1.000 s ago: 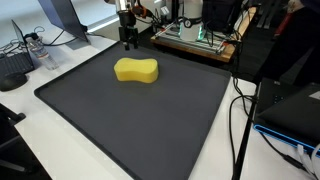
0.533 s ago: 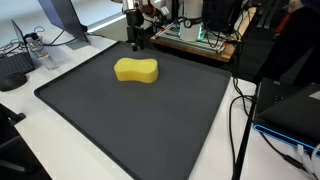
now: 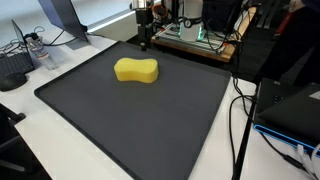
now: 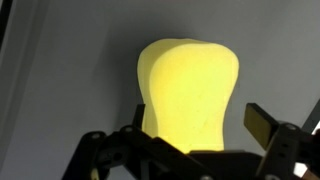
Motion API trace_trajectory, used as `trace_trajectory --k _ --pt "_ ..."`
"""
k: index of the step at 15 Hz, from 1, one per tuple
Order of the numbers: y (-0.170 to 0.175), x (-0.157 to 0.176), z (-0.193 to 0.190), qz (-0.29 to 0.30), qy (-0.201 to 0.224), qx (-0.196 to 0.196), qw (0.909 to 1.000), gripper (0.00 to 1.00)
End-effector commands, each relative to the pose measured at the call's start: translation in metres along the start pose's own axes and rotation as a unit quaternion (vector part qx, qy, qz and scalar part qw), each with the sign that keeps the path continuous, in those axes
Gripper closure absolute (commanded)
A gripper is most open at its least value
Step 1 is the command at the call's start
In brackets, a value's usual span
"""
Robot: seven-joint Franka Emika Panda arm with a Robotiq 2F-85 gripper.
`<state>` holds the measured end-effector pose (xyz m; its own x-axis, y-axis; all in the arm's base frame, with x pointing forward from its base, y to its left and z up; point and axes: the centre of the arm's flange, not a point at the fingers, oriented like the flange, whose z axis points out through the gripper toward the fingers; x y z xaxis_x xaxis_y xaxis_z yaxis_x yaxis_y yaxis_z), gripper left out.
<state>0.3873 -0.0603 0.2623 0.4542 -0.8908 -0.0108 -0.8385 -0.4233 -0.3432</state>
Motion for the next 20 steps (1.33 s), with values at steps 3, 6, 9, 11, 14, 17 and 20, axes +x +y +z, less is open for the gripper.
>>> trace_trajectory --k 3,6,9,11,14,17,20 --pt "-0.071 -0.053 -0.022 -0.067 0.038 -0.061 0.9952 0.00" --pt "-0.086 -0.068 -0.021 -0.107 0.061 -0.083 0.9889 0.00" --pt "-0.093 -0.078 -0.015 -0.152 0.070 -0.107 0.9800 0.00" --pt "-0.098 -0.087 -0.012 -0.215 0.053 -0.109 0.9690 0.00" --pt "-0.045 -0.063 0.009 -0.200 0.079 -0.103 0.9712 0.00" --pt "-0.041 -0.060 0.008 -0.194 0.078 -0.100 0.9727 0.00" --pt "-0.047 -0.065 0.005 -0.200 0.089 -0.122 0.9680 0.00"
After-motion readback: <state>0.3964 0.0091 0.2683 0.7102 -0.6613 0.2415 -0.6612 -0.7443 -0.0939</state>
